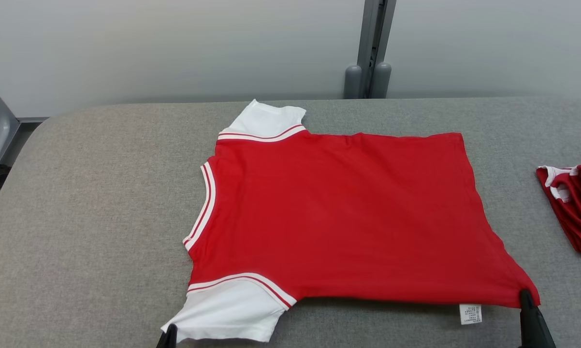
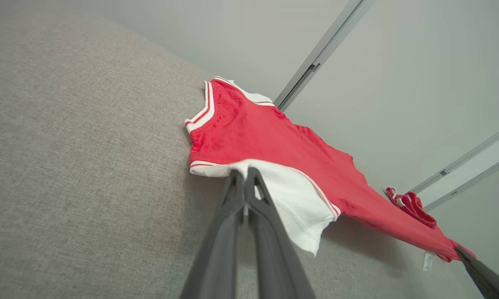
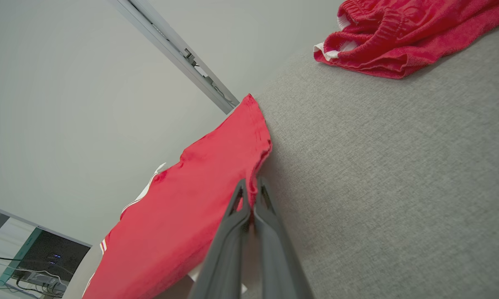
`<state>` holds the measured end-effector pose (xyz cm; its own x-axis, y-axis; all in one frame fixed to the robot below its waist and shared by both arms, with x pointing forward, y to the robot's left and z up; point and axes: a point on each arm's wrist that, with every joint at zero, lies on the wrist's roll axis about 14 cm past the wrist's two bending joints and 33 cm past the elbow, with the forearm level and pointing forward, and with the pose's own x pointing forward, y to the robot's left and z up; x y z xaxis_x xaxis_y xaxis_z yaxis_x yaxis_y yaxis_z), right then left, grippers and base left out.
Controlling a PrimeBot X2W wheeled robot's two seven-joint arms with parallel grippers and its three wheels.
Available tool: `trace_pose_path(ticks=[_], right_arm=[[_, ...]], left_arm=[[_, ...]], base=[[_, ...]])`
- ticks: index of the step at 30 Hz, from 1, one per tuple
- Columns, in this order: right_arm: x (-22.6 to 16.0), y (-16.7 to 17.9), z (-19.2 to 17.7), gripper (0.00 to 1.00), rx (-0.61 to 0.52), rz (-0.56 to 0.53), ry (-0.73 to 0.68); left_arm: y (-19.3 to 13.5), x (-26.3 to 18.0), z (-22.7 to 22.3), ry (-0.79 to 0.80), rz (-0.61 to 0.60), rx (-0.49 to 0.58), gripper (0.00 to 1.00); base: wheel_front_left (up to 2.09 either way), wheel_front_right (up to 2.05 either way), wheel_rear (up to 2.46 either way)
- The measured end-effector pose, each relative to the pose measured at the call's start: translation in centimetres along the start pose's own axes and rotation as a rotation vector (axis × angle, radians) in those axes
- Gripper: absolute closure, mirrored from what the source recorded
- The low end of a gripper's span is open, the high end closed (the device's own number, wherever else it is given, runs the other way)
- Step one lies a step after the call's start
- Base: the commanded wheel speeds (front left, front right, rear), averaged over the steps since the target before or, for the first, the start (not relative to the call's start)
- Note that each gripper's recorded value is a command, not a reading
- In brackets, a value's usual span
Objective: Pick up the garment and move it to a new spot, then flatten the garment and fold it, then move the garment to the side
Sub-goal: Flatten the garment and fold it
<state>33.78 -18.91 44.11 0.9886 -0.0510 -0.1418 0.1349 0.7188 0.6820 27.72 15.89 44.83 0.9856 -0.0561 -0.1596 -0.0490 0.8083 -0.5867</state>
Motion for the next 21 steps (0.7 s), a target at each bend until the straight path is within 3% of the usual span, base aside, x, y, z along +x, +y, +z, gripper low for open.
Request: trace_pose_path(ticks=[17,21], right_arm=[[0.2,-2.1,-3.9,1.0,0.05,-0.087,0.132],[1.2,-1.8,-4.3,1.0,0.117,-0.095,0.14]], left_arm=[[-3.3,3.2,-0.5,0.009,-0.134,0.015,1.0],[-4.4,5.1,-0.1,0.004,-0.179,0.048,1.0]], base=[[0.0,0.0,0.0],[0.0,0.0,0.0]])
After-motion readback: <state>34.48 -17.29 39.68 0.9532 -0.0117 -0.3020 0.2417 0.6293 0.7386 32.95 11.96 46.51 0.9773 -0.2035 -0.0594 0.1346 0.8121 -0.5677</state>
